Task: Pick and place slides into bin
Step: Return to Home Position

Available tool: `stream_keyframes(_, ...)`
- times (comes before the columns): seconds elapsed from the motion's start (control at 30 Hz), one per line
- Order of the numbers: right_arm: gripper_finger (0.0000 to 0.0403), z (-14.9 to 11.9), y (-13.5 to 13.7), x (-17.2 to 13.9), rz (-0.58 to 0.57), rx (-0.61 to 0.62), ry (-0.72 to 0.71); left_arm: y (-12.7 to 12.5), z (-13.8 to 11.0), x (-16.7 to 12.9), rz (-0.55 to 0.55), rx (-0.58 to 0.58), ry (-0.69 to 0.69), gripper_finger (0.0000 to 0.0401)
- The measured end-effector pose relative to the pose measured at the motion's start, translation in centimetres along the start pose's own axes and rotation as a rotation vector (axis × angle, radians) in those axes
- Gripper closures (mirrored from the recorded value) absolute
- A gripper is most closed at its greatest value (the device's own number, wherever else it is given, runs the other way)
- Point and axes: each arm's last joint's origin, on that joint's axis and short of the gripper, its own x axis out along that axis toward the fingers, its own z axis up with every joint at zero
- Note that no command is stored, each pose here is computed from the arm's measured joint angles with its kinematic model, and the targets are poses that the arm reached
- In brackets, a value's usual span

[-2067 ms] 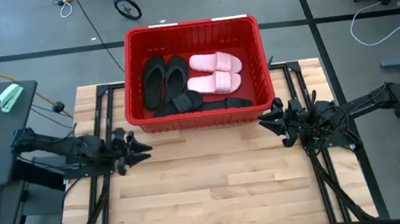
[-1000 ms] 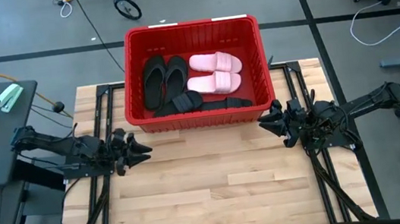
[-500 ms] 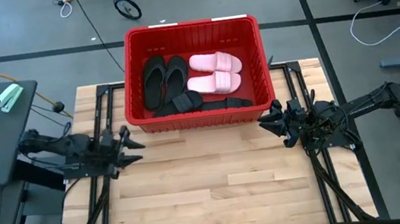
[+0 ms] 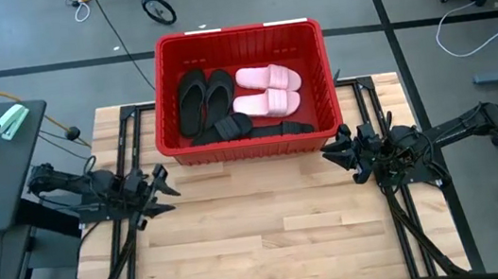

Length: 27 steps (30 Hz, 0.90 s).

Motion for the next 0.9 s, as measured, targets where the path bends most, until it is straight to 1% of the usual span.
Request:
stream_keyframes(0.1,0.0287,0.0,0.0,0.0,-0.002,-0.001,0.003,0.0,-0.1,0.0,0.001,0.005,0.008,0.0211)
stream_keyframes(0.27,0.0287,-0.1,0.0,0.0,-0.003,-0.002,0.006,0.2,-1.4,-0.1,0.024,0.010,0.146,0.0210)
stream_keyframes(0.33,0.0287,-0.1,0.0,0.0,-0.003,-0.002,0.006,0.3,-1.7,-0.2,0.029,0.010,0.178,0.0212)
stream_keyframes(0.47,0.0287,-0.1,0.0,0.0,-0.003,-0.001,0.006,0.3,-1.8,-0.1,0.031,0.001,0.185,0.0215)
stream_keyframes(0.77,0.0287,-0.1,0.0,0.0,-0.003,-0.001,0.006,0.3,-1.8,-0.1,0.032,0.001,0.186,0.0208)
stream_keyframes(0.9,0.0287,-0.1,0.0,0.0,-0.003,-0.001,0.006,0.3,-1.8,-0.1,0.030,0.001,0.180,0.0213)
